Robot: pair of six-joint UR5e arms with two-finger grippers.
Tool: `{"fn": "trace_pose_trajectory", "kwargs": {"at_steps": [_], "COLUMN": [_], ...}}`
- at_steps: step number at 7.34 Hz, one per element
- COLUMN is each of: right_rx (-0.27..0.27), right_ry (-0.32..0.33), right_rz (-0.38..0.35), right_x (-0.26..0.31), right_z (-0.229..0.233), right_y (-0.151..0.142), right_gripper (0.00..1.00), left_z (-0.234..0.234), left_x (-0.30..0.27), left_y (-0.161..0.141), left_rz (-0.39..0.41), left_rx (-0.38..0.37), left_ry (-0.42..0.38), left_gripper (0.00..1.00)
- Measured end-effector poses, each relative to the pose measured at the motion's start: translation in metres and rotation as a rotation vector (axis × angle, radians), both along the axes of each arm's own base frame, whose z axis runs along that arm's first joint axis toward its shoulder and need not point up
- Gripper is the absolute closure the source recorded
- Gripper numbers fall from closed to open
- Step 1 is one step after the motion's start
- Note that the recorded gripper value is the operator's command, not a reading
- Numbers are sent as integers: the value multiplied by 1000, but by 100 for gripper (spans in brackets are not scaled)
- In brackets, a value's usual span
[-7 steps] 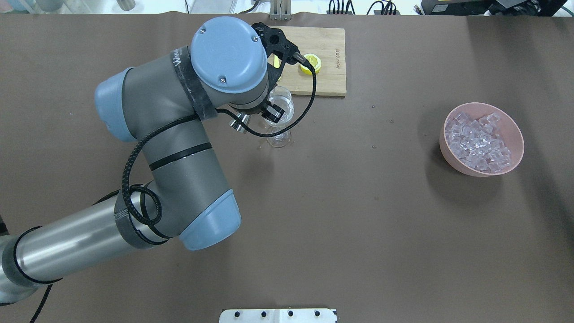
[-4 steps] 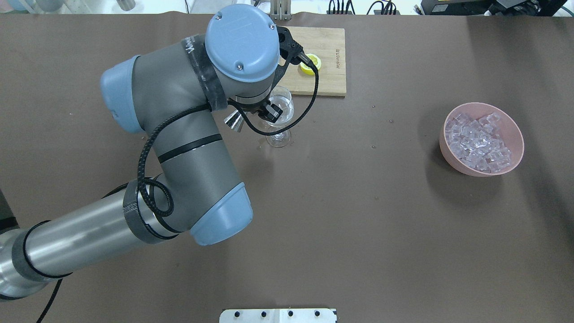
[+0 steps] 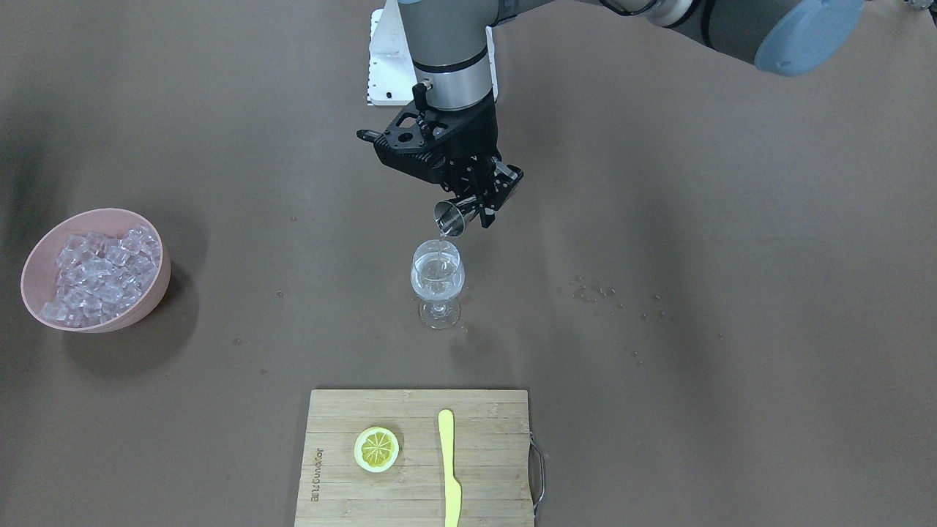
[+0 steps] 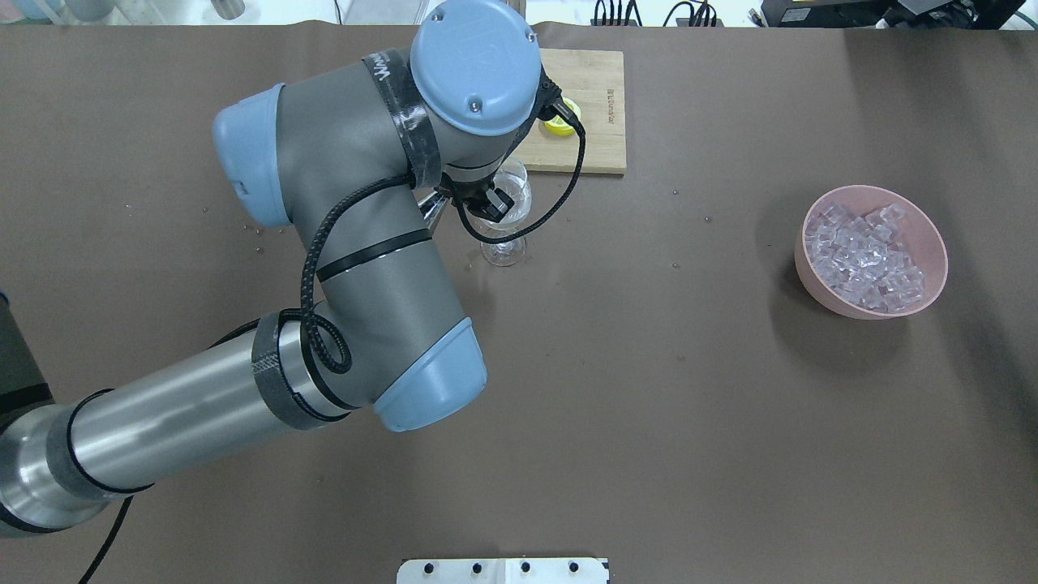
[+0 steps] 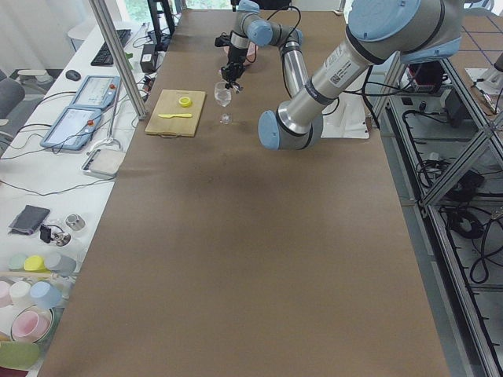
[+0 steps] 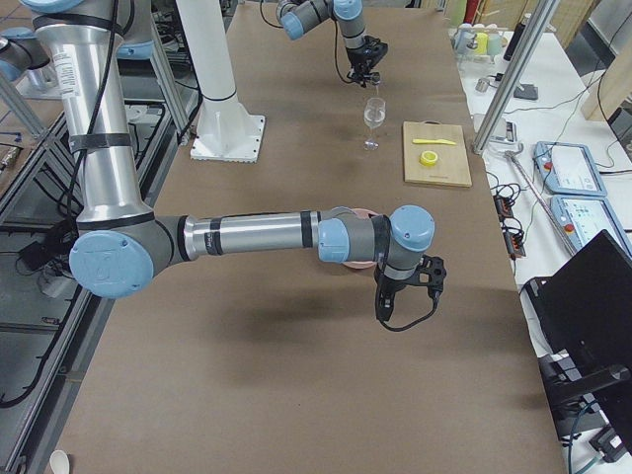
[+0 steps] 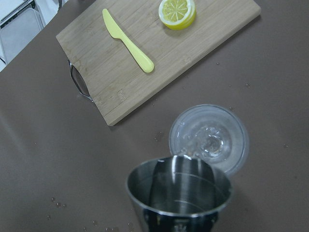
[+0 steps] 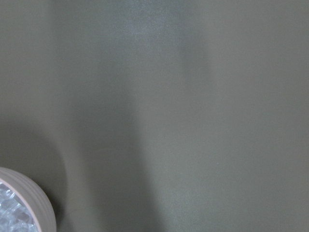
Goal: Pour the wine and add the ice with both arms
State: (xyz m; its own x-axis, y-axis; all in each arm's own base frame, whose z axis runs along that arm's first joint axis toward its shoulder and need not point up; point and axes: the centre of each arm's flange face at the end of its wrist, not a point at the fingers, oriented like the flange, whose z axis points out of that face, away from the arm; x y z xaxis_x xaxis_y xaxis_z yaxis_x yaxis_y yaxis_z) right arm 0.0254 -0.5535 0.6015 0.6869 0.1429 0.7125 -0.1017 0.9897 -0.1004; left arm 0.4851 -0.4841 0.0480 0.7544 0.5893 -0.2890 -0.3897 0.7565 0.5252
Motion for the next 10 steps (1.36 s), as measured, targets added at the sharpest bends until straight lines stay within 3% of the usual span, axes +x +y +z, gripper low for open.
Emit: {"fn": "trace_pose_trajectory", "kwargs": {"at_steps": [5,8,10], "right_rx": [7,9,9], "right_ry": [0,-3,-7], "right_rz": [-1,0,0], "right_x": [0,0,0], "right_z": [-3,-4,-5], "right_y": [0,0,0], "right_gripper": [0,0,0], "left_z": [-10,-15,-20], "left_x": [18,16,19], "left_y": [-15,-19,-22], "left_rz": [76,159,183], "left_rx": [-33,10,22], "left_ry": [-182,-328,-366], "left_gripper": [100,100,100]}}
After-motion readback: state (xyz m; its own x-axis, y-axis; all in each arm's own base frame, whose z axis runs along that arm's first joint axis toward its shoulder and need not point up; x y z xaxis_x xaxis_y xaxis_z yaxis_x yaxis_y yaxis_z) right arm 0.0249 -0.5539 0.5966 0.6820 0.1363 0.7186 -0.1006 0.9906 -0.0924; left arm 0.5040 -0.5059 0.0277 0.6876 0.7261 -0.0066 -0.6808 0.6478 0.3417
